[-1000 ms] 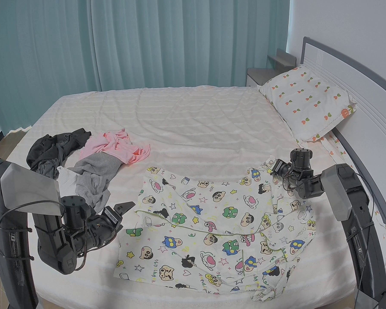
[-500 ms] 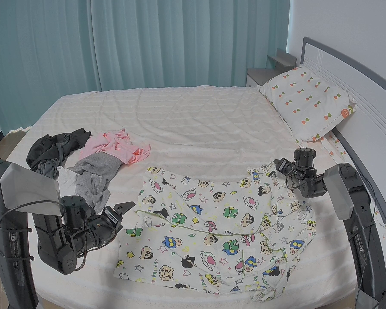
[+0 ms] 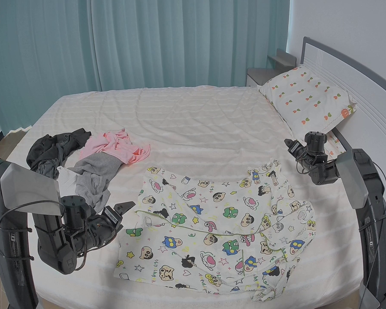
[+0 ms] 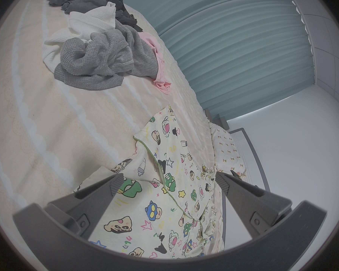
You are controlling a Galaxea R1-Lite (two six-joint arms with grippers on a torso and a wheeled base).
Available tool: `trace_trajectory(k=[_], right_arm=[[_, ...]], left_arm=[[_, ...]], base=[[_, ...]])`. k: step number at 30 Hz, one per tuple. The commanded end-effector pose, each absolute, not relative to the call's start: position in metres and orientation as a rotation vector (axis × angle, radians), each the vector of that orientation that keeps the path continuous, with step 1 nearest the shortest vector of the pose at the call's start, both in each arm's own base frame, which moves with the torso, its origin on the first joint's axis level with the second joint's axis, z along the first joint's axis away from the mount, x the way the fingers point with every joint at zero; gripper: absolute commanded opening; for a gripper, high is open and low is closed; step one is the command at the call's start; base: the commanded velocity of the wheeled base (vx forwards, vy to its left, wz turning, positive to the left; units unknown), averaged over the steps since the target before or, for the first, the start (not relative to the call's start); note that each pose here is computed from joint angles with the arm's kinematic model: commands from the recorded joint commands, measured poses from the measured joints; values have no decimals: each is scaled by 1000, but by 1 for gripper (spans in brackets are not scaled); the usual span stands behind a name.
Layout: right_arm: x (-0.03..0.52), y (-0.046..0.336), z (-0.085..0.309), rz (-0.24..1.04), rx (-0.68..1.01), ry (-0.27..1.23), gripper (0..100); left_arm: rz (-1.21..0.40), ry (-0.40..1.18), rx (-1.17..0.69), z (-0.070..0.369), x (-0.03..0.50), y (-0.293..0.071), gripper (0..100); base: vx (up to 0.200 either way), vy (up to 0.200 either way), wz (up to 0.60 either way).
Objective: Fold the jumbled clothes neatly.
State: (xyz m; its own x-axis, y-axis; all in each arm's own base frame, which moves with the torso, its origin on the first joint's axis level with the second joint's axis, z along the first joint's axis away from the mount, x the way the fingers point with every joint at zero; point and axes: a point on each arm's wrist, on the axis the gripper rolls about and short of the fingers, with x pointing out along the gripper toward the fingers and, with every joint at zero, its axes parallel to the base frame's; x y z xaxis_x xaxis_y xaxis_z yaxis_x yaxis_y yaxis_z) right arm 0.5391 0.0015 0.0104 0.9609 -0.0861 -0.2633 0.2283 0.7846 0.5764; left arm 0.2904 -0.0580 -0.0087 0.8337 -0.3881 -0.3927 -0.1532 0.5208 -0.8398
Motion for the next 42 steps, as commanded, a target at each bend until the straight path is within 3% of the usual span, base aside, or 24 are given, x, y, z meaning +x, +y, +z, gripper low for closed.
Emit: trace_trajectory(k=[1,9,14,19,27,36,41,42], right_arm=[[418,26,46,-57,675,355,100],[292,66,21,54,672,531,100],[242,58,3,75,701,588,100],[231,46,-21,20,732,729,100],[211,48,-22,85,627,808,100],[209,52,-23,108,595,819,100],[207,66,-23,170,565,835,100],[227,84,-19,242,587,757,100]], left_arm=[[-158,615,-1032,-4,279,-60,100],[-170,631,-1029,9,258,-58,100],[-168,645,-1027,9,253,-58,100],[-175,650,-1008,7,254,-57,100],[-178,689,-902,-9,255,-57,100],[-173,720,-832,-26,259,-58,100],[-176,719,-829,-26,259,-59,100],[-177,717,-833,-26,259,-59,100]], base=[[-200,0,0],[-200,0,0],[-200,0,0],[-200,0,0],[-200,0,0],[-67,0,0],[0,0,0],[0,0,0]])
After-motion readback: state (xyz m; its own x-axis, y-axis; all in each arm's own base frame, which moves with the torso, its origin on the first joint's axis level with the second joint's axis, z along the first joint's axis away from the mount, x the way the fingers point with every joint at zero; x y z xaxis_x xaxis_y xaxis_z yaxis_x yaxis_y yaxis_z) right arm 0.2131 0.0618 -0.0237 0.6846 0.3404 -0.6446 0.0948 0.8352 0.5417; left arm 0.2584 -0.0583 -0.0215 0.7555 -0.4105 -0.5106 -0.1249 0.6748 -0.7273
